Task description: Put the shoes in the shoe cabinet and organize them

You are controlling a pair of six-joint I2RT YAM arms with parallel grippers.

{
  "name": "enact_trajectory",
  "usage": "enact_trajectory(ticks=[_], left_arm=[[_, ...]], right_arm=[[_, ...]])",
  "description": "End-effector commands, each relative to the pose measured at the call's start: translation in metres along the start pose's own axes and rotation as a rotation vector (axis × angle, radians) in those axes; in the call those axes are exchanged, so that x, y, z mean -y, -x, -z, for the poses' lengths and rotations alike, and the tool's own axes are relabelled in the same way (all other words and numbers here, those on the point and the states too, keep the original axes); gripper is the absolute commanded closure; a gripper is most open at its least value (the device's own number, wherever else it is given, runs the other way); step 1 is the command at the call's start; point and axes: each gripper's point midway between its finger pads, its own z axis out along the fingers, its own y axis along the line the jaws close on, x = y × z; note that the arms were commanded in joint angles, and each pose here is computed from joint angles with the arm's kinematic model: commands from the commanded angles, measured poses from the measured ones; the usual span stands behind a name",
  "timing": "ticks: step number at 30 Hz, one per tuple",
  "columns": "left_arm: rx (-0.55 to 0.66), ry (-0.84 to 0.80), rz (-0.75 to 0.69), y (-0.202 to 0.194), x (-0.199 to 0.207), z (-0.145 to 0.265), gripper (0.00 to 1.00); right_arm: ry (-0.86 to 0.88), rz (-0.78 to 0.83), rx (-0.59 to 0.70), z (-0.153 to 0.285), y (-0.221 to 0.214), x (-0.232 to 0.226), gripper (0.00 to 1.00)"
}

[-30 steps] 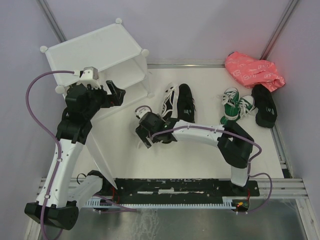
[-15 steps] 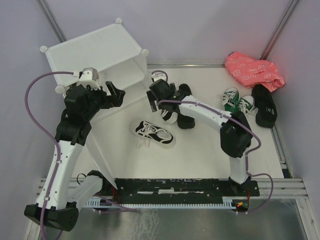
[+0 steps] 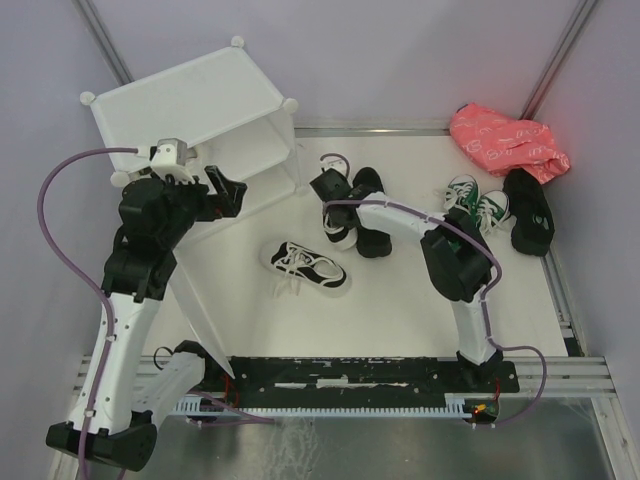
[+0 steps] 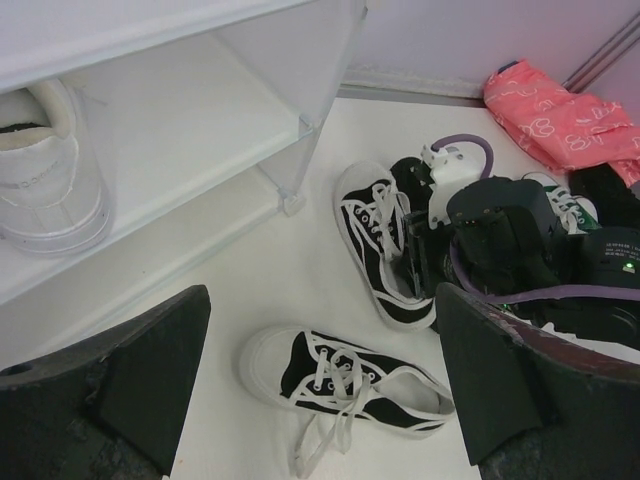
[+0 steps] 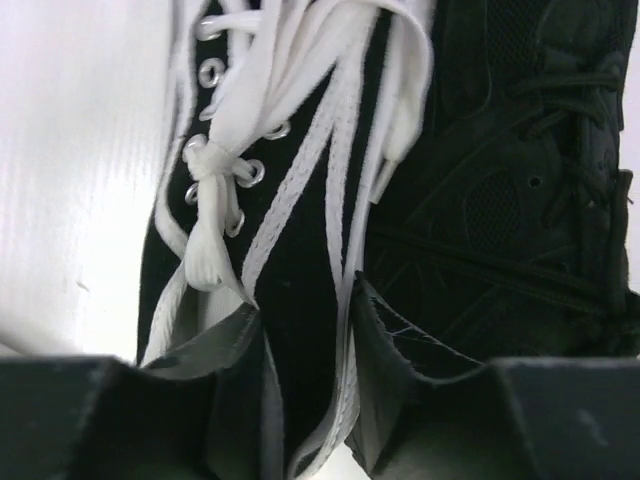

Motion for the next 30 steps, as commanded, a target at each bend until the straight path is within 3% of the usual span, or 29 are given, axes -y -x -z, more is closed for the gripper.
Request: enact_trajectory(ticks=[1, 4, 6, 14, 21, 26, 30], left_arm=[[0.047, -0.033, 0.018, 0.019, 0.012, 0.013, 0.01], [0.045, -0.030, 0.027, 0.021, 0.013, 0.018, 0.01], [0.045, -0.025, 0.039, 0.022, 0.013, 0.021, 0.01], [0.033, -0.004, 0.075, 0.022, 0.012, 0.025, 0.00], [0.061, 0.005, 0.054, 0.034, 0.013, 0.034, 0.00], [0.065, 0.018, 0.045, 0.036, 0.011, 0.036, 0.00], [0.057, 0.016, 0.047, 0.032, 0.011, 0.035, 0.00]], right_arm=[[0.018, 0.069, 0.069, 0.032, 0.013, 0.020, 0.71], [0.089, 0.108, 0.142, 0.063, 0.026, 0.026, 0.90], [0.147, 0.127, 0.183, 0.084, 0.033, 0.026, 0.96], [0.484, 0.283, 0.310, 0.178, 0.041, -0.023, 0.98], [0.850, 0.394, 0.248, 0.237, -0.008, -0.103, 0.98], [0.985, 0.477, 0.194, 0.258, -0.043, -0.148, 0.97], [0.988, 0.460, 0.106, 0.234, -0.069, -0.171, 0.92]])
